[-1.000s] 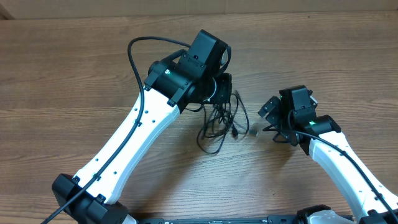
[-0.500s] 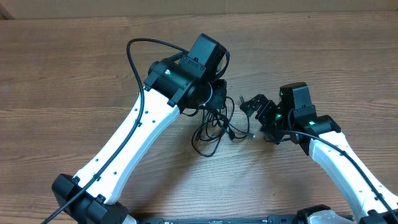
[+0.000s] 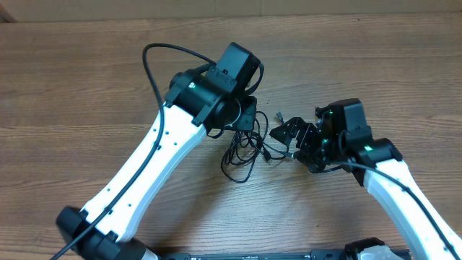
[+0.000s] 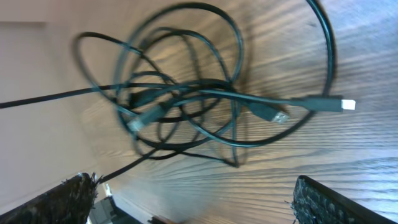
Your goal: Untangle cables
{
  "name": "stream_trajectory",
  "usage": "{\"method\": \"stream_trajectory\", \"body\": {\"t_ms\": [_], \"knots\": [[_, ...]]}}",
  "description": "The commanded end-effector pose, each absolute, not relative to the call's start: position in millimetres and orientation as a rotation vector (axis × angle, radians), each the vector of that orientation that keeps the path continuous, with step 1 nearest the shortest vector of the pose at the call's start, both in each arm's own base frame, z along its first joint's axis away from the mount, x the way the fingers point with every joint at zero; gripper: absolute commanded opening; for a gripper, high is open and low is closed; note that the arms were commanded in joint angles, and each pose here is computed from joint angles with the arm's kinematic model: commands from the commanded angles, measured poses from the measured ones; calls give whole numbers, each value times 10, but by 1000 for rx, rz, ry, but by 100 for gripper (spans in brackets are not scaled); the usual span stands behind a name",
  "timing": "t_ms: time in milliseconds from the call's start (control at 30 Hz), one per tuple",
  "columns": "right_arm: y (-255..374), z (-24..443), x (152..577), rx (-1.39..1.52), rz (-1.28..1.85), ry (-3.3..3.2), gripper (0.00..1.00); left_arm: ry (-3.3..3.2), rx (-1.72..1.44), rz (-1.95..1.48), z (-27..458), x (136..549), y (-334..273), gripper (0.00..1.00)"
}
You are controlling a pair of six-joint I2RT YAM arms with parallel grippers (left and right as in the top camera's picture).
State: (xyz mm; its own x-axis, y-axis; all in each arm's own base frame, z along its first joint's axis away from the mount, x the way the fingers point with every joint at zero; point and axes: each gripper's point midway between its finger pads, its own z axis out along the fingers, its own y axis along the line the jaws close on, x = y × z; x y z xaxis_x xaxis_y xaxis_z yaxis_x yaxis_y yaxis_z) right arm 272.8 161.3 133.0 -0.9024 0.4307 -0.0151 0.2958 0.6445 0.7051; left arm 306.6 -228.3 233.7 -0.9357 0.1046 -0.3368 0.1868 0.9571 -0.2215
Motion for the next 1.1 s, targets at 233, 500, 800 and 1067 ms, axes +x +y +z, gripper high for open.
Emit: {"method": "stream_trajectory", "body": {"t_ms": [233,500,800,1067], "knots": [[1352,2038,2574,500,1007,2413,100,2609,161,-413,2773,2831,-1954,5],[1308,2294,2442,520,1052,2318,100,2538,55,-535,2517,2667,-1808,4],[1346,1881,2373,719,1037,2471,100,2518,173,-645,2350,2689,-2014,4],[1408,1438,2453,811,963,2638,100,2404,323,-652,2493,2800,-2119,4]]}}
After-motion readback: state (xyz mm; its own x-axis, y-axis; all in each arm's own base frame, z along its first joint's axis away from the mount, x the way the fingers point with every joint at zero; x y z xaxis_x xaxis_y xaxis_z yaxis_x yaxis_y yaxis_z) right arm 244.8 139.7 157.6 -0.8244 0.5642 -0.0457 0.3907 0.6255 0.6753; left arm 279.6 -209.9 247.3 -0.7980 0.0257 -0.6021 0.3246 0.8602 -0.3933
